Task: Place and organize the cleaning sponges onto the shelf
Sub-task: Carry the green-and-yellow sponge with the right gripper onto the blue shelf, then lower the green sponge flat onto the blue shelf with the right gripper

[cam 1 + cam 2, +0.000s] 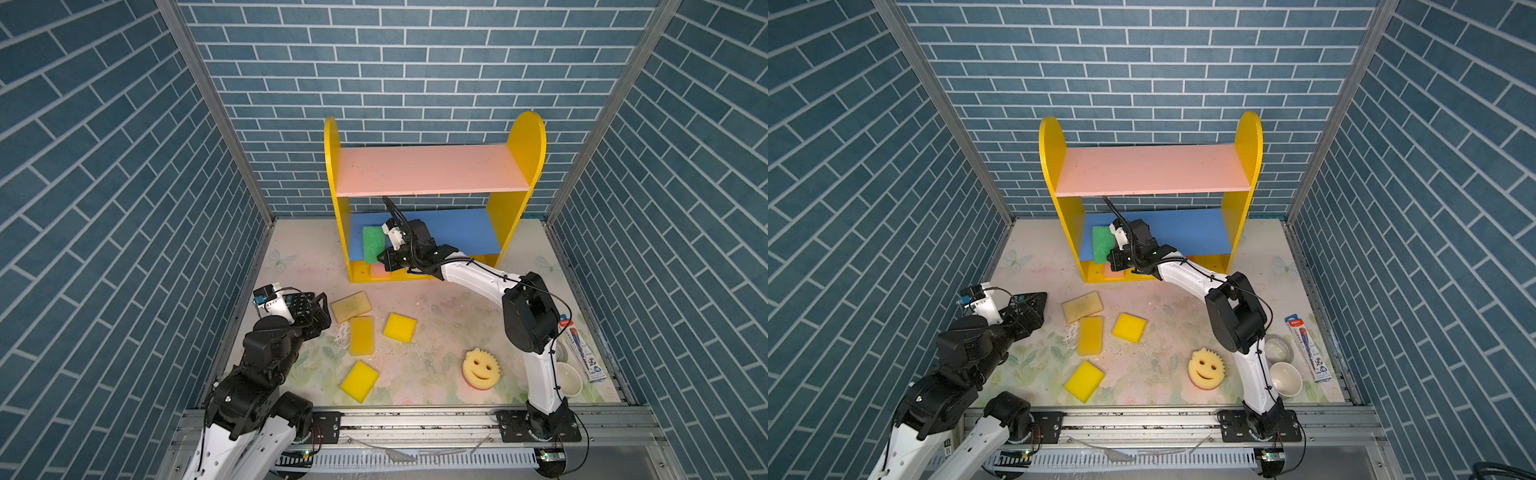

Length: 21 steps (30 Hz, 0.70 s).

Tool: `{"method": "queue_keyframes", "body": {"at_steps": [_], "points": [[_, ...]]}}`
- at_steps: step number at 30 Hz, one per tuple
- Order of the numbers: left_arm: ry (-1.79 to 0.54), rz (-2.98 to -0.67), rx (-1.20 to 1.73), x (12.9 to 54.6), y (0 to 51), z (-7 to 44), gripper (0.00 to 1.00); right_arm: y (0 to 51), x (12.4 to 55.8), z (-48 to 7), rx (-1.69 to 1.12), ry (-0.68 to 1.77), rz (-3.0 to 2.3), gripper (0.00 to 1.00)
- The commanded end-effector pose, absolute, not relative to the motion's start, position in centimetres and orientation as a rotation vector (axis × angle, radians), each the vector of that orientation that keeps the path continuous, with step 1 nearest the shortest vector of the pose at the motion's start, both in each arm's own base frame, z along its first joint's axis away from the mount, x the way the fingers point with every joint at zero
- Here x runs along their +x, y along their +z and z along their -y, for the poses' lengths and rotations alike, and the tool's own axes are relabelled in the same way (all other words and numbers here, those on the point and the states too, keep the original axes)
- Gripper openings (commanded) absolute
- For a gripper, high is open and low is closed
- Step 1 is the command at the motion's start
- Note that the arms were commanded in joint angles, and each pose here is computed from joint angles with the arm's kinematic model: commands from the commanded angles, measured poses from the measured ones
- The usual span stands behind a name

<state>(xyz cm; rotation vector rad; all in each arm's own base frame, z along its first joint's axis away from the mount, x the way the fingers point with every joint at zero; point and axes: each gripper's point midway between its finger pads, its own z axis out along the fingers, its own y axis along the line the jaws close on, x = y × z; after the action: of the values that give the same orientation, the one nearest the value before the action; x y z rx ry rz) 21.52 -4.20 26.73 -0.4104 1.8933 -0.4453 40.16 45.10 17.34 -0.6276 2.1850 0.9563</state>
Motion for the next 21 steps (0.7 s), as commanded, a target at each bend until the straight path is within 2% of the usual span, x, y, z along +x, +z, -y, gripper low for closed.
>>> {"method": "queue_keyframes", "body": {"at_steps": [1,12,21], "points": [[-0.443,-1.914,-0.417,21.3,25.8,4.2,0.96,22.9,43.4,-44.0,-0.487,1.039,-1.988,0.00],[-0.446,-1.915,-0.424,21.5,25.7,4.3,0.96,22.6,44.3,-44.5,-0.482,1.090,-2.042,0.00],[-0.430,-1.909,-0.428,21.5,25.8,4.0,0.97,21.6,41.8,-44.7,-0.570,1.122,-2.230,0.00]]}}
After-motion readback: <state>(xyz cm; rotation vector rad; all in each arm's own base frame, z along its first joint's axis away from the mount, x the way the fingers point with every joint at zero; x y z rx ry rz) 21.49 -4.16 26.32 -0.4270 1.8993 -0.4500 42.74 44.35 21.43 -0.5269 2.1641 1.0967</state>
